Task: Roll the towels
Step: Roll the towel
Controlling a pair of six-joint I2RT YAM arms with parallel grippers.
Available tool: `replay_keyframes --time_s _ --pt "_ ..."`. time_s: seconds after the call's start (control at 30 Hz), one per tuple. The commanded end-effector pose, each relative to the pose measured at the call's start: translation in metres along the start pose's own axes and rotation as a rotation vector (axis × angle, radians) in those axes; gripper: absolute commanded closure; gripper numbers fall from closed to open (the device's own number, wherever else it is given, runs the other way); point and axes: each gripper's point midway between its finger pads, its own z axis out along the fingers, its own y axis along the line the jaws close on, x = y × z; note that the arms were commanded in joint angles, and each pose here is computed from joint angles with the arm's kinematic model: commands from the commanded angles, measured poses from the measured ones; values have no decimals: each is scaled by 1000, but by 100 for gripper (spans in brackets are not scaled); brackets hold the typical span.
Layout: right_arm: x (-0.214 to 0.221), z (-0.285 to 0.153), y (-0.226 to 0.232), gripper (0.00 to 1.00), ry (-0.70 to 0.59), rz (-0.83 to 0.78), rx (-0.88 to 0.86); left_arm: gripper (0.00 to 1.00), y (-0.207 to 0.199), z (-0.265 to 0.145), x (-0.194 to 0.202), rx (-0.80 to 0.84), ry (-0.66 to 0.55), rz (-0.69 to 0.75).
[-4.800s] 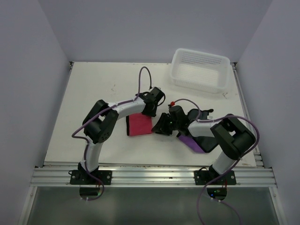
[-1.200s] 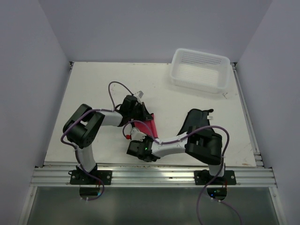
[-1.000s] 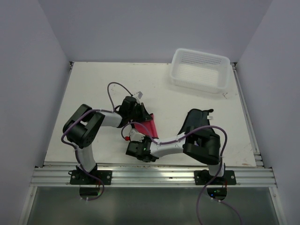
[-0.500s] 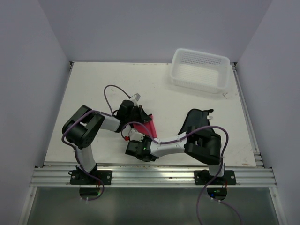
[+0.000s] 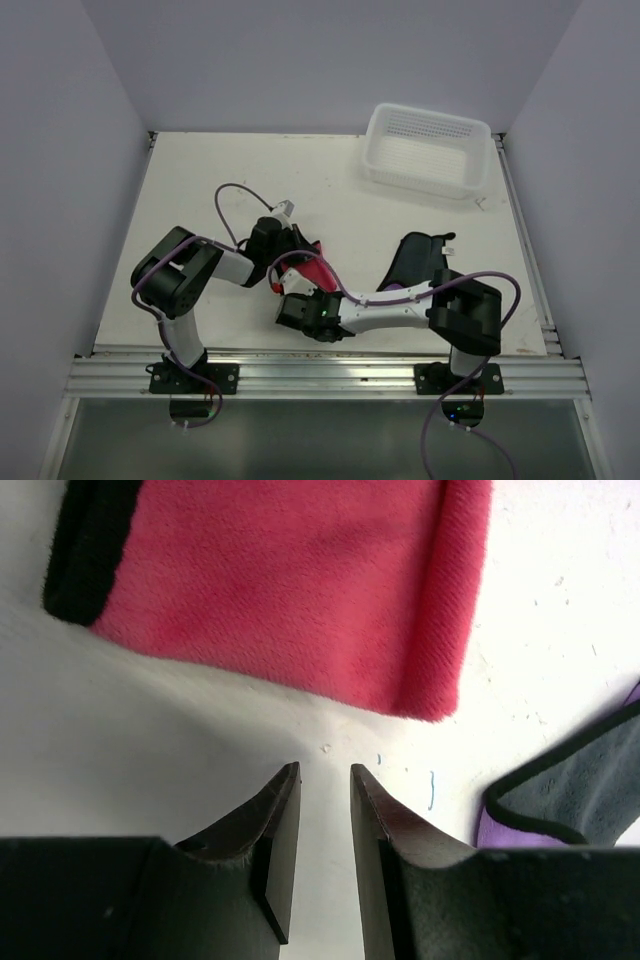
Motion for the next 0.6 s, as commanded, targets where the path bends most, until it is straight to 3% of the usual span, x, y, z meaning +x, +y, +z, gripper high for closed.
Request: replay_keyframes --time_s 0.0,0.13,0.3,0.57 --pt "-15 -20 -10 69 -58 130 -50 100 48 -8 18 -174 28 29" --pt "-17 -34 -22 71 -88 231 -103 100 47 -9 19 -173 25 32" --pt "-38 -51 -55 73 -172 491 -215 100 47 -10 20 -175 24 37" --pt "-46 -17 -80 69 -104 888 -424 100 49 -12 24 -178 22 36"
